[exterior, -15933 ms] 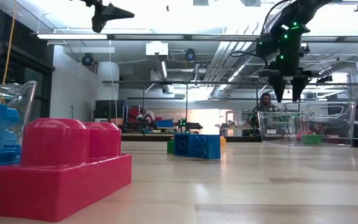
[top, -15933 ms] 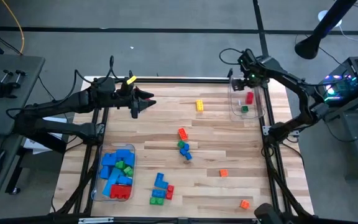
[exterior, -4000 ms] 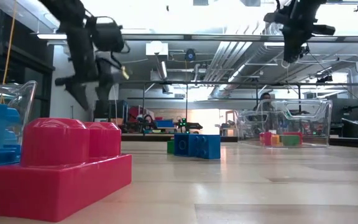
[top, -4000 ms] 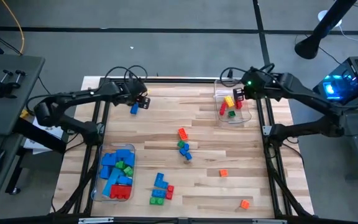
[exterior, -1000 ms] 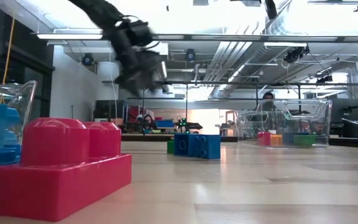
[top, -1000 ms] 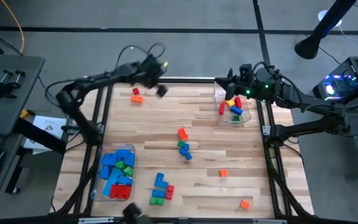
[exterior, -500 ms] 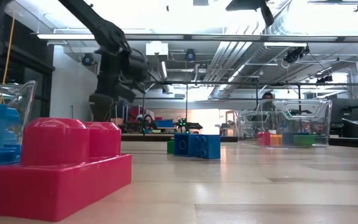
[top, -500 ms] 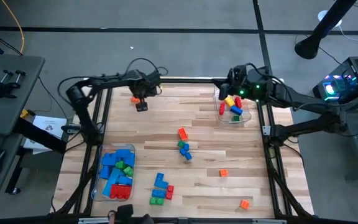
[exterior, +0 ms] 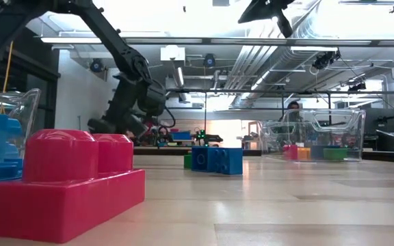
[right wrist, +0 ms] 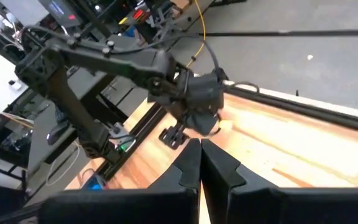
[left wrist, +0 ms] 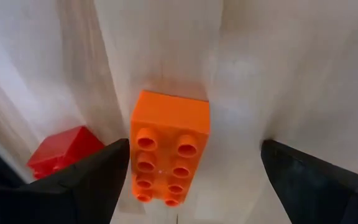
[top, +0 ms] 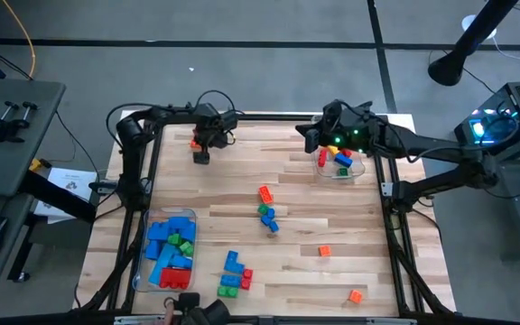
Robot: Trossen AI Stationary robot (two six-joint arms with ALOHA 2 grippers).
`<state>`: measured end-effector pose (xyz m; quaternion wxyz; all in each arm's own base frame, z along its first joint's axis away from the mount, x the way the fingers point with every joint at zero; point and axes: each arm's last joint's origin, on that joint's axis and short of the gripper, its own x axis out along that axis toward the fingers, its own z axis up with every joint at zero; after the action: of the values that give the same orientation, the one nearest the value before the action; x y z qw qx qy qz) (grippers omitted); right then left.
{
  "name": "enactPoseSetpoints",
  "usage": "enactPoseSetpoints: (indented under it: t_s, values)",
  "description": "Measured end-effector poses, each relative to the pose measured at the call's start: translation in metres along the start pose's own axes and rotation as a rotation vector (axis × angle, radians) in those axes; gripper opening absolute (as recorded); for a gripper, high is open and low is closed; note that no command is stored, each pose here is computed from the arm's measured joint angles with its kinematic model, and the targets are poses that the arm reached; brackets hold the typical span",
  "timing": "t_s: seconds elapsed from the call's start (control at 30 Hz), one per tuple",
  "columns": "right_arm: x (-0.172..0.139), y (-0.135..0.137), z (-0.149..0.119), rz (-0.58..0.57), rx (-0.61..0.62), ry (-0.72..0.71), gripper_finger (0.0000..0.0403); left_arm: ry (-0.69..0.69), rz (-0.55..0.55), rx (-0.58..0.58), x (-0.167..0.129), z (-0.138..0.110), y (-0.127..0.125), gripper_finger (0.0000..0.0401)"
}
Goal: Sort blocks by size
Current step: Put the small orange game piece into the top transparent bin
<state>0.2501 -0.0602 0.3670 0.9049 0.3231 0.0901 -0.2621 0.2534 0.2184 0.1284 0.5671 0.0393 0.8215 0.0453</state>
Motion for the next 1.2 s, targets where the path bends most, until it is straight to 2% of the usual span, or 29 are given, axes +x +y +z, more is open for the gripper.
enactPoseSetpoints:
  t_s: [0.2,0.33,0.53,0.67,0.77,0.87,0.97,1.07,1.2]
  values:
    - [0.0,0.007,-0.007,0.022,-0.005,0.023,0.0,-0.037,-0.088,-0.021,0.001,-0.002,-0.001,0.035]
    - [0.0,0.009,-0.009,0.021,-0.014,0.02,0.0,-0.027,-0.121,-0.05,-0.001,0.002,-0.011,0.0322]
    - [0.0,0.009,-0.009,0.019,-0.016,0.018,0.0,-0.019,-0.164,-0.074,-0.009,0.013,-0.033,0.0239]
    - [0.0,0.009,-0.009,0.019,-0.017,0.019,0.0,-0.06,-0.231,-0.184,-0.015,0.024,-0.051,0.0173]
    - [0.0,0.009,-0.009,0.019,-0.017,0.019,0.0,-0.073,-0.229,-0.264,-0.02,0.033,-0.065,0.0125]
    - [-0.001,0.009,-0.009,0.031,-0.033,0.027,0.0,-0.111,-0.259,-0.275,-0.027,0.043,-0.082,0.0111]
    - [-0.005,0.01,-0.007,0.055,-0.047,0.029,0.0,-0.264,-0.348,-0.233,-0.044,0.053,-0.101,0.0111]
    - [-0.017,0.011,-0.001,0.084,-0.047,-0.001,0.0,-0.5,-0.408,-0.216,-0.083,0.059,-0.107,0.0111]
    - [-0.037,0.011,0.01,0.109,-0.026,-0.086,0.0,-0.96,-0.405,-0.267,-0.156,0.056,-0.089,0.0111]
